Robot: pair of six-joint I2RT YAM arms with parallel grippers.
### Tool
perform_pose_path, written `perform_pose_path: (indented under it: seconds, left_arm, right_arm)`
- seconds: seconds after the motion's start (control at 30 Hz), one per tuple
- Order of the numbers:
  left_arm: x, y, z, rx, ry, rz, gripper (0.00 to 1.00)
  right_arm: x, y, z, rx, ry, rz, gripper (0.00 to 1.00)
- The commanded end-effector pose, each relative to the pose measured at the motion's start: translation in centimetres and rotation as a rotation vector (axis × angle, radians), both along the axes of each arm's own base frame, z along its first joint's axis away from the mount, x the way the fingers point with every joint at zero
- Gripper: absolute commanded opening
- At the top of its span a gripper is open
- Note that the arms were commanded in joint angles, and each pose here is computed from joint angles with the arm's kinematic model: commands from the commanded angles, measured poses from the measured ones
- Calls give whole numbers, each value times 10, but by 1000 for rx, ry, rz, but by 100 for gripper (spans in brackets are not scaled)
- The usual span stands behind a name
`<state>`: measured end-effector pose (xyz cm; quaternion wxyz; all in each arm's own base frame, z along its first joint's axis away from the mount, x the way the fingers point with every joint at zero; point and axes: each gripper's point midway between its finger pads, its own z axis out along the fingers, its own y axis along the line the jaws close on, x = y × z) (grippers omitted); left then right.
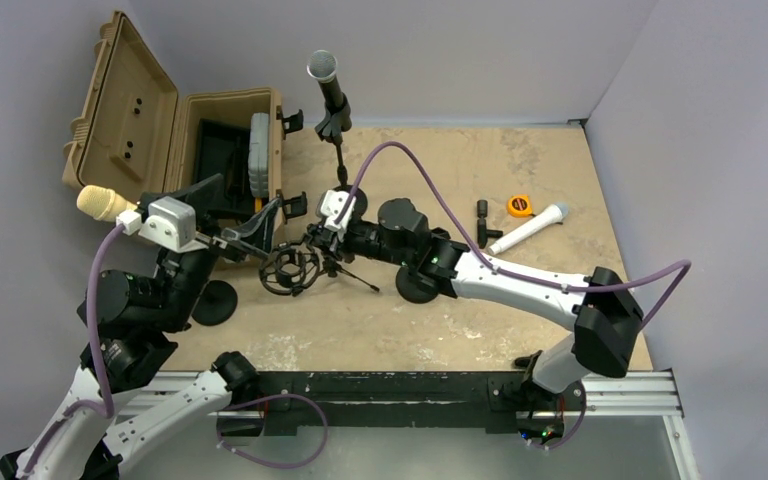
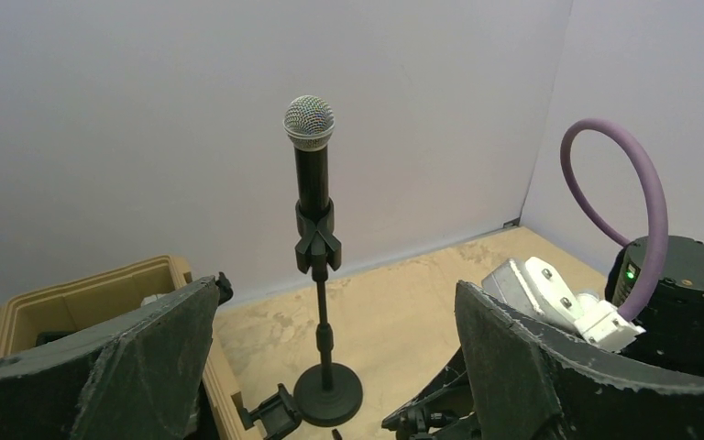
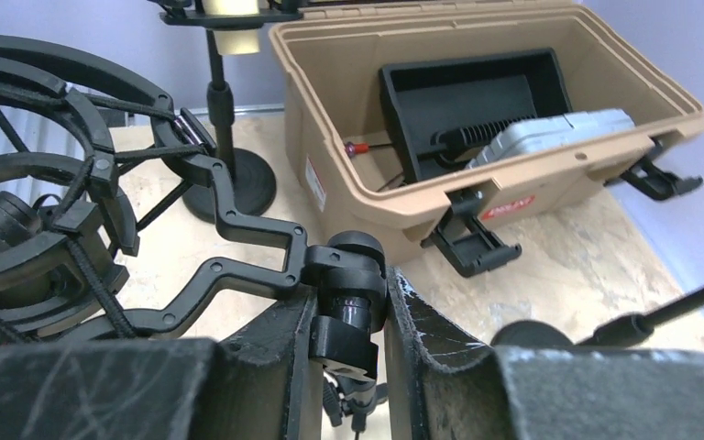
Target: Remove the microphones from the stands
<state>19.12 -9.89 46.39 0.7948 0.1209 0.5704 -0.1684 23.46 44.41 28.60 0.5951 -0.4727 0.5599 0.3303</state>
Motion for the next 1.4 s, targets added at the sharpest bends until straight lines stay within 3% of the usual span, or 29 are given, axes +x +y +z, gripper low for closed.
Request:
perform_pose_path:
  seconds: [0.0, 0.2, 0.4, 0.57, 0.7, 0.9, 1.23, 1.37]
  left_arm:
    - [1, -3, 6, -6, -12, -11, 98]
    - [2, -4, 5, 2, -5, -8, 98]
    - [2, -6, 5, 3, -4, -19, 98]
    - [6, -13, 2, 19, 19, -32, 98]
    - [14, -21, -8, 27, 89, -37, 98]
    - [14, -14, -50, 28, 383, 20, 100]
    - [-8, -2, -79, 83, 625, 40, 100]
    - [-5, -6, -88, 122, 669, 48, 100]
  right_arm:
    - [-8, 18, 15, 3, -57, 111, 10]
    - [-1, 14, 0, 31, 155, 0, 55]
    - [-15, -5, -21, 68, 381, -66, 67]
    - [-24, -20, -20, 107, 438, -86, 78]
    - [-20, -27, -20, 103, 443, -136, 82]
    - [-37, -24, -3, 164, 505, -102, 86]
    - [-73, -3, -25, 251, 860, -224, 87]
    - [-68, 3, -45, 253, 929, -363, 80]
